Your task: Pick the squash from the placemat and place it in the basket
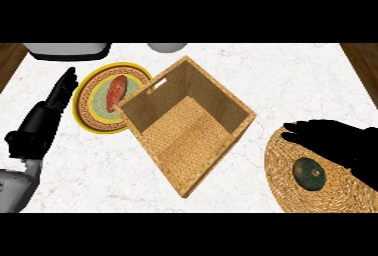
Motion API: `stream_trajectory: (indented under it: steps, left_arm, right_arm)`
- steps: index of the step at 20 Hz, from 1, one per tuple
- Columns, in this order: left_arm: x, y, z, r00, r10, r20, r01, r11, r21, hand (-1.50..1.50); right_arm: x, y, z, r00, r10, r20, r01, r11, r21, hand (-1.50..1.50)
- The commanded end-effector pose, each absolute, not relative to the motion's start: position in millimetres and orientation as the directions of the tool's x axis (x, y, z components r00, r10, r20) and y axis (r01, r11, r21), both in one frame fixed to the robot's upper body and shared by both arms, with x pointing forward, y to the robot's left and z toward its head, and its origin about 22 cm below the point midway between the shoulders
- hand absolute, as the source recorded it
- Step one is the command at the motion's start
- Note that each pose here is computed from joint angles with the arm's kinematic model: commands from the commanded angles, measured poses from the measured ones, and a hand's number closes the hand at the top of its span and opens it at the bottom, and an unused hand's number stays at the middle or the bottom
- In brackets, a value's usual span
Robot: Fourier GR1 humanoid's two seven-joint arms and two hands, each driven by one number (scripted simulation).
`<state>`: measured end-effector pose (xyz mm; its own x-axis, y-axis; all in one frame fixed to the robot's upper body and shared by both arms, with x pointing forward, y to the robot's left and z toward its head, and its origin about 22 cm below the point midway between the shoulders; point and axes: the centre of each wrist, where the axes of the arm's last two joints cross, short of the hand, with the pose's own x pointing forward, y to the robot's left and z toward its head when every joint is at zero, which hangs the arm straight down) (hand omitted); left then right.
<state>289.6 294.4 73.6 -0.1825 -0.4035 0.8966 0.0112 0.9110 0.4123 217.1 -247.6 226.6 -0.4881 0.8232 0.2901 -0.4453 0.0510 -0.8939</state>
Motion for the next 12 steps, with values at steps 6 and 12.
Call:
stream_trajectory:
  steps: [6,12]
  left_arm:
    - [304.3,311.5,75.6,-0.186,-0.390,0.902,0.018,0.917,0.400,0.00]
    - [292.4,280.5,67.3,-0.189,-0.393,0.900,0.009,0.916,0.402,0.00]
  right_arm:
    - [245.7,-268.4,259.2,-0.449,0.876,0.176,-0.575,-0.133,-0.807,-1.50]
    - [249.4,-253.8,228.4,-0.457,0.877,0.148,-0.588,-0.174,-0.790,-1.50]
